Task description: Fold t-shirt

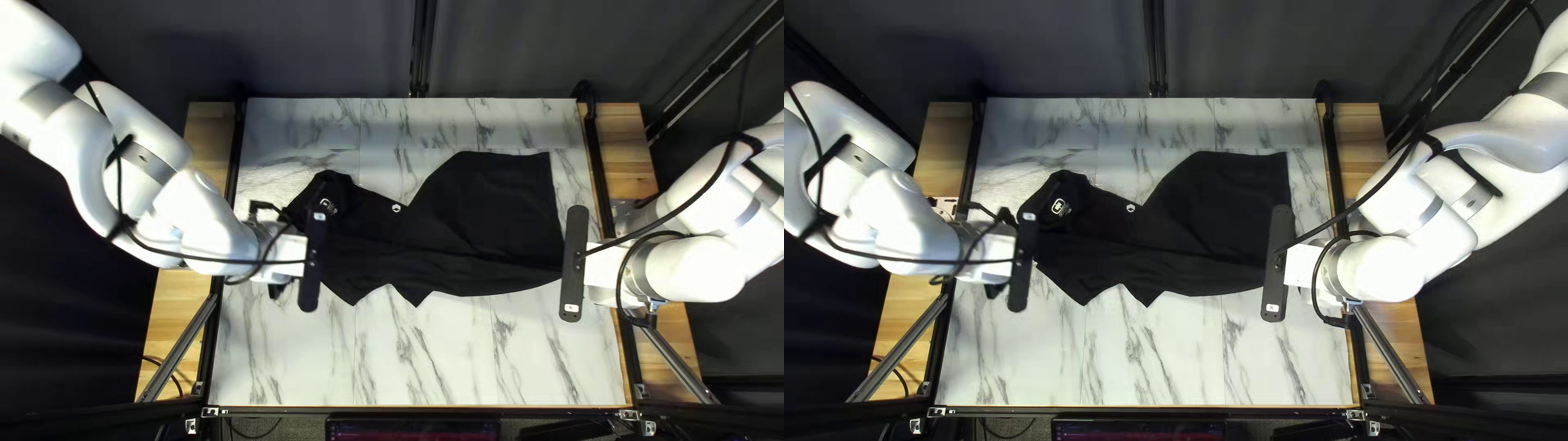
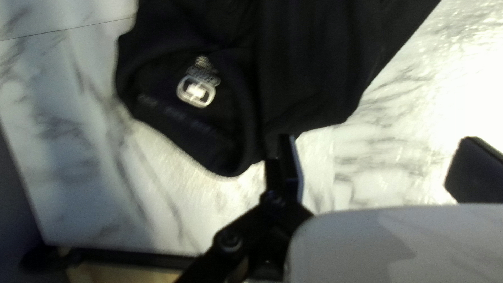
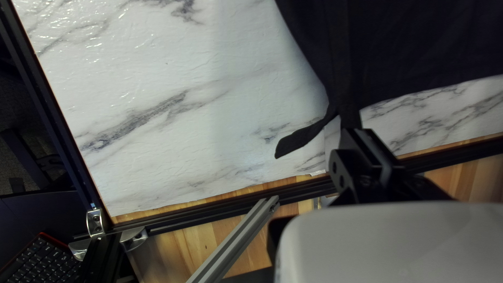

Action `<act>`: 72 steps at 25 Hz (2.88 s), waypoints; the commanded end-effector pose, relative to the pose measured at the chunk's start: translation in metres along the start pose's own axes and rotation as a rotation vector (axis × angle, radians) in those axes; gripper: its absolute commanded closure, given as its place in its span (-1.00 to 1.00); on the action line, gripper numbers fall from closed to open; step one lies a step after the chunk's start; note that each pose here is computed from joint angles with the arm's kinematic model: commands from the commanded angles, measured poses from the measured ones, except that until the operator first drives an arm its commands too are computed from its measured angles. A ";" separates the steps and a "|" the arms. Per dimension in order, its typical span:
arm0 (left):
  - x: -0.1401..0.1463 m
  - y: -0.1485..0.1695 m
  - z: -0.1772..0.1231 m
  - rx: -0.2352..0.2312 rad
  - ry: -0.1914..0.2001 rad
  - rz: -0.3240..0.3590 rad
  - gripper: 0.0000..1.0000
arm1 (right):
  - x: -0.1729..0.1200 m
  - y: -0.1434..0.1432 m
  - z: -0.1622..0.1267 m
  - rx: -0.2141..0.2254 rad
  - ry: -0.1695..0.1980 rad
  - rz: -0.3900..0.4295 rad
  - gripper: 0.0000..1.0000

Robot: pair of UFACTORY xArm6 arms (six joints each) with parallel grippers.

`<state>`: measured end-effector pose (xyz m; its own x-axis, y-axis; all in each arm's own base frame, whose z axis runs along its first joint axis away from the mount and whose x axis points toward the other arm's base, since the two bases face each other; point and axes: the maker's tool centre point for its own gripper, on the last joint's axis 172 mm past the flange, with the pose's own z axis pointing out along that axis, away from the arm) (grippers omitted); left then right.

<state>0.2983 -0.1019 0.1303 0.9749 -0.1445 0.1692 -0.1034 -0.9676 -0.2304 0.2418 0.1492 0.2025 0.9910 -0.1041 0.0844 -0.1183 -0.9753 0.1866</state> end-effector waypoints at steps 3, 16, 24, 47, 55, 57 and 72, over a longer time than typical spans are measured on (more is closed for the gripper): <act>0.001 -0.007 0.039 -0.009 -0.042 -0.031 -1.00 | 0.000 -0.003 -0.003 0.001 0.005 0.004 1.00; -0.020 -0.028 0.069 -0.026 -0.107 -0.090 0.89 | -0.001 -0.003 0.004 0.005 0.003 0.002 1.00; -0.014 -0.024 0.059 -0.043 -0.104 -0.073 1.00 | -0.003 -0.004 0.003 0.005 0.004 0.005 1.00; -0.026 -0.064 -0.031 0.044 -0.088 -0.096 1.00 | 0.000 0.006 -0.033 -0.028 0.046 0.021 1.00; -0.026 -0.067 -0.038 0.039 -0.084 -0.114 1.00 | 0.004 0.016 -0.035 -0.023 0.066 0.017 1.00; -0.021 -0.075 -0.049 0.047 -0.074 -0.133 1.00 | 0.007 0.027 -0.040 -0.013 0.081 0.016 1.00; -0.001 -0.103 -0.147 0.150 -0.043 -0.169 1.00 | -0.003 0.062 -0.137 -0.088 0.108 0.026 1.00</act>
<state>0.2819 -0.0312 0.2723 0.9848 0.0266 0.1719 0.0812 -0.9442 -0.3192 0.2286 0.1172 0.3304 0.9759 -0.1016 0.1932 -0.1479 -0.9586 0.2433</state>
